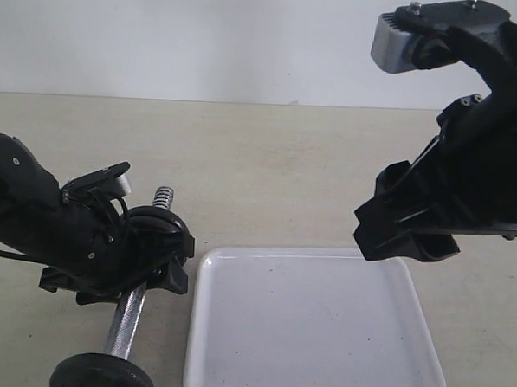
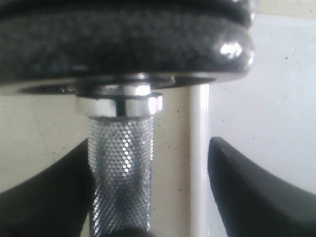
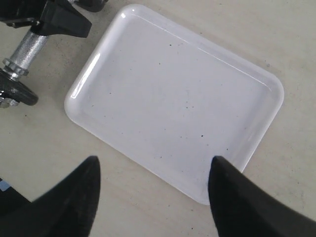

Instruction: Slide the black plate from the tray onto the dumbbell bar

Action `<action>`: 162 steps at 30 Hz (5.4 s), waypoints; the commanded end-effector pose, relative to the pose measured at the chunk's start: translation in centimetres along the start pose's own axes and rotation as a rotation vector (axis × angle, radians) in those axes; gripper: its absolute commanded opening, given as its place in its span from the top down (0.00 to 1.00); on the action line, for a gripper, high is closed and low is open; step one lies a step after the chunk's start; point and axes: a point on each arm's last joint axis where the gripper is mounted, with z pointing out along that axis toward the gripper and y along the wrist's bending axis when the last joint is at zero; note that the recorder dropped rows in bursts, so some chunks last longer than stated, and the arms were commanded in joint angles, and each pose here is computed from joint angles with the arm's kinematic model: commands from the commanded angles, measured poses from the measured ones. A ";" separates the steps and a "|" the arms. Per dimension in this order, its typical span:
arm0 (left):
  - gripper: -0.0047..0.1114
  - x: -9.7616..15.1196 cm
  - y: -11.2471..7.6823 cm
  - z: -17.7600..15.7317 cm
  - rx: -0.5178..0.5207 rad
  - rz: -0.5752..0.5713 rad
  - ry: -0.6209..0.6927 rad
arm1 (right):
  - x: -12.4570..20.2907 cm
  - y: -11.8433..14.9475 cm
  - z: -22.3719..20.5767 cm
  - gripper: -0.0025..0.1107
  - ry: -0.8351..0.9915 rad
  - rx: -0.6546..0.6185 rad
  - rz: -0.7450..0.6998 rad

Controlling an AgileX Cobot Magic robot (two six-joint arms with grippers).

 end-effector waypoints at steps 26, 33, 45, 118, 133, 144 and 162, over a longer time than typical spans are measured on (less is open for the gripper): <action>0.45 -1.0 -1.8 -2.7 0.068 0.058 -0.075 | 0.0 0.0 -0.2 0.49 -0.024 -0.003 0.005; 0.45 -1.0 -2.0 -3.0 0.074 0.079 -0.064 | 0.0 0.0 -0.2 0.49 -0.026 -0.004 0.005; 0.45 -0.9 -2.0 -3.0 0.075 0.082 -0.057 | 0.0 0.0 -0.2 0.49 -0.026 -0.004 0.008; 0.92 17.9 3.6 -25.4 0.601 0.493 -1.166 | 19.5 1.9 -12.4 0.98 -1.160 -0.275 -0.219; 0.92 17.5 5.2 -19.2 0.547 0.568 -1.152 | 18.7 -1.4 -1.8 0.98 -1.117 -0.145 -0.017; 0.92 17.5 6.1 -17.4 0.414 0.687 -1.168 | 19.2 -2.6 0.8 0.98 -1.114 -0.037 -0.009; 0.92 16.8 6.9 -17.5 0.293 0.655 -1.218 | 19.8 -3.3 2.8 0.98 -1.078 0.029 -0.032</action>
